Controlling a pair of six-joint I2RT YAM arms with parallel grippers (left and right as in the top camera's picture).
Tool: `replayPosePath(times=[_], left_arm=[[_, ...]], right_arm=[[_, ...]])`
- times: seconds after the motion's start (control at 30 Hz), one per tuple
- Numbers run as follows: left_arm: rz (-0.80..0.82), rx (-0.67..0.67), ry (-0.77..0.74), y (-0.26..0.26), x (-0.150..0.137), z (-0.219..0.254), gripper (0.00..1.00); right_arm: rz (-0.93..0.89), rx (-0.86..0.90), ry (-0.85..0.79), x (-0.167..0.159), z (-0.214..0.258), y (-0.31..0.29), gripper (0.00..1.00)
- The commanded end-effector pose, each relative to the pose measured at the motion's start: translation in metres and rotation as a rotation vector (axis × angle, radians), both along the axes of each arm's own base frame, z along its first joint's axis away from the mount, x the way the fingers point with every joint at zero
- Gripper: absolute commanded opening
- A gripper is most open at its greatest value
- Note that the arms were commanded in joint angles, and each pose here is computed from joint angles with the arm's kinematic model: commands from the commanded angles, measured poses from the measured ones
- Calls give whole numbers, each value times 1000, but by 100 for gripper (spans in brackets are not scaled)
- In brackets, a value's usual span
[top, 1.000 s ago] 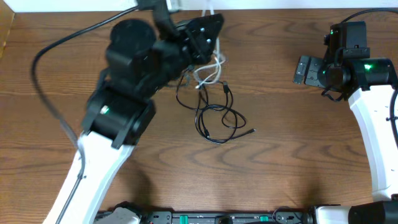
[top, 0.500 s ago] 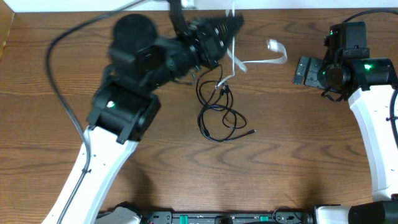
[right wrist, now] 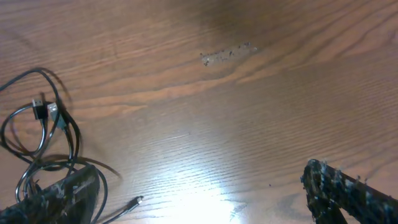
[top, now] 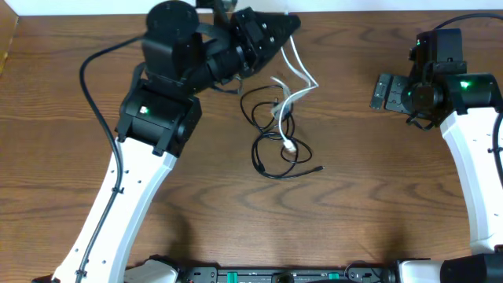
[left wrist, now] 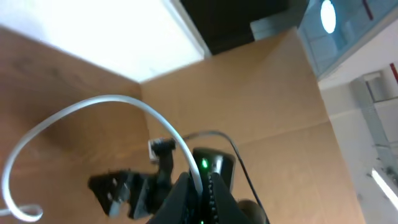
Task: Untangle cables
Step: 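Pull the white cable up and away toward the back-left corner, then lower the white cable onto the table at the back-left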
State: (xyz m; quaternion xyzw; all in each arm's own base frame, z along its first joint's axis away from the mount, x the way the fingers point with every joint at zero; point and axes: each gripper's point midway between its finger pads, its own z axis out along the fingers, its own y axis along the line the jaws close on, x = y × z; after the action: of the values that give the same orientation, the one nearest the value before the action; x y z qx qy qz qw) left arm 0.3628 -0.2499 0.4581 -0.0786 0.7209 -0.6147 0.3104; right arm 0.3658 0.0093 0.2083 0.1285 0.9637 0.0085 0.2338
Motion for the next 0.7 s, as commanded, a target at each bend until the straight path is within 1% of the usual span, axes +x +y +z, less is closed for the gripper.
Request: replayPosePath(times=[0.0,0.07,0.2,0.27,0.4,0.47,0.57,0.67], left_arm=[[125,35,-89,31,17,12,7],[233,31,-113,52,34,18,7],[431,21,-253,97,57,47,8],[513,61,-327,120,66,55,7],[649,193,-390,162,82,49,7],[751,269,-377,190,94,39,7],[942,323,-302,243,114,20,7],[1031,353,-257,285,134,5,7]], right_arm=[[-13,7,4,-1,-1,-1,99],[-13,7,5,-1,-1,-1,99],[-13,7,5,-1,-1,-1,99],[-13,7,4,-1,-1,-1,99],[-13,6,5,-1,-1,-1,99],[-13,6,5,-1,-1,-1,99],[-13,6,5,-1,-1,-1,99],[-13,6,5,-1,-1,-1,99]])
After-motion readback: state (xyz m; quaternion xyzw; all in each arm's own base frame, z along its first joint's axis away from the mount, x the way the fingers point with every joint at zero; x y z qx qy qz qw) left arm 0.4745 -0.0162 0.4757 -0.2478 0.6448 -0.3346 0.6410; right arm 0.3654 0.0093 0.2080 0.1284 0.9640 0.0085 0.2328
